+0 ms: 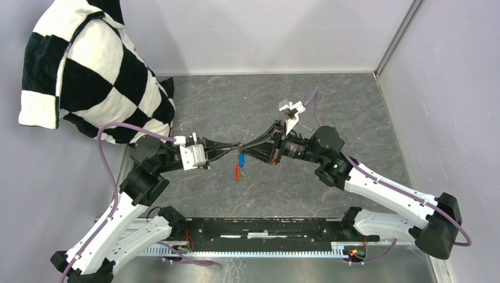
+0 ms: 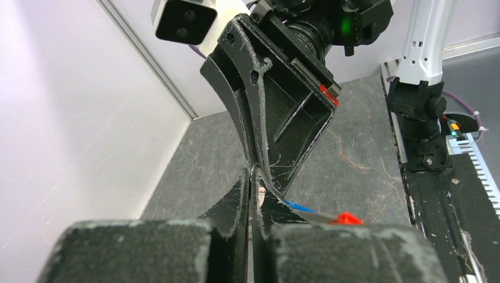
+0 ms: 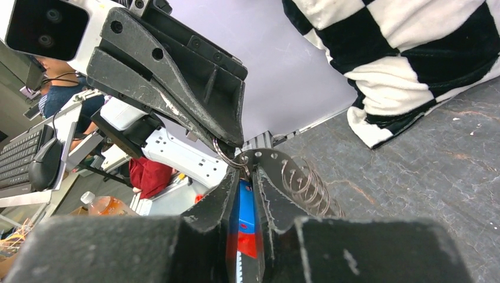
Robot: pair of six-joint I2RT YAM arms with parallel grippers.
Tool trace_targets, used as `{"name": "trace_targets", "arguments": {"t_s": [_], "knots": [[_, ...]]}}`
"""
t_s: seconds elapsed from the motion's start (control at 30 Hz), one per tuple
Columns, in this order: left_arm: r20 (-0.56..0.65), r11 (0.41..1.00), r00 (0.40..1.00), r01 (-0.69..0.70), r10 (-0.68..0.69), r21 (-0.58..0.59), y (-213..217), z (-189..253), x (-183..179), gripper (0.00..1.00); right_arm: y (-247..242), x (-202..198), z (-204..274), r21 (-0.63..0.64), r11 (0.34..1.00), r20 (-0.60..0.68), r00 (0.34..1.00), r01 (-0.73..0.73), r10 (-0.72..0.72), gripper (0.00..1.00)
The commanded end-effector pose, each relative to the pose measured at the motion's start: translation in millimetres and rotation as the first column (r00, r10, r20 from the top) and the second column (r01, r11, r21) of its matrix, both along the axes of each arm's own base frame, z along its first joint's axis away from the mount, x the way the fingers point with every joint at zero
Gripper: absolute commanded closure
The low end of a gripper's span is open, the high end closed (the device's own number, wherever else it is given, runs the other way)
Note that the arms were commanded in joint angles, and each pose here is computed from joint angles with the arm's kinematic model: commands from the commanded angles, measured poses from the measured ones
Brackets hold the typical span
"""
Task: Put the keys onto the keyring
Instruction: Adjust the key on the keyring.
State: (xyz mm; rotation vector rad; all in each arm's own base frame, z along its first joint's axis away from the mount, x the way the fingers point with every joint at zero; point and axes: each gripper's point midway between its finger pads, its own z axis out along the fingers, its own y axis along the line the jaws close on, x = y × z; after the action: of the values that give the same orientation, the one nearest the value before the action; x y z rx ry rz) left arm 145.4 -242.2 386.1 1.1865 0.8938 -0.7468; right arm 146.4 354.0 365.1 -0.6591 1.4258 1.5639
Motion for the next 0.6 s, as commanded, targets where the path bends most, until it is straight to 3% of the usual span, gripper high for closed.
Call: {"name": "trace_targets", "arguments": {"t_s": [0.0, 0.1, 0.23, 0.43, 0.57], "knots": [[0.070, 0.994, 0.997, 0.027, -0.020, -0.101, 3, 42, -9, 0.98, 2, -7, 5, 0.014, 0.999, 0.029, 0.998, -0.047, 0.047, 0.81], [0.054, 0.993, 0.998, 0.034, -0.028, -0.116, 2, 45, -10, 0.98, 2, -8, 9, 0.012, 0.998, 0.047, 0.997, -0.054, 0.053, 0.80], [0.024, 0.990, 0.999, 0.041, -0.038, -0.136, 1, 48, -11, 0.98, -2, -11, 16, -0.012, 0.997, 0.106, 0.992, -0.071, 0.072, 0.71], [-0.014, 0.986, 0.999, 0.050, -0.052, -0.158, 1, 55, -13, 0.98, -19, -17, 35, -0.148, 0.987, 0.313, 0.943, -0.068, 0.112, 0.49], [-0.024, 0.985, 0.997, 0.063, -0.067, -0.161, 0, 57, -16, 0.98, -29, -12, 44, -0.226, 0.974, 0.388, 0.913, -0.036, 0.124, 0.45]]}}
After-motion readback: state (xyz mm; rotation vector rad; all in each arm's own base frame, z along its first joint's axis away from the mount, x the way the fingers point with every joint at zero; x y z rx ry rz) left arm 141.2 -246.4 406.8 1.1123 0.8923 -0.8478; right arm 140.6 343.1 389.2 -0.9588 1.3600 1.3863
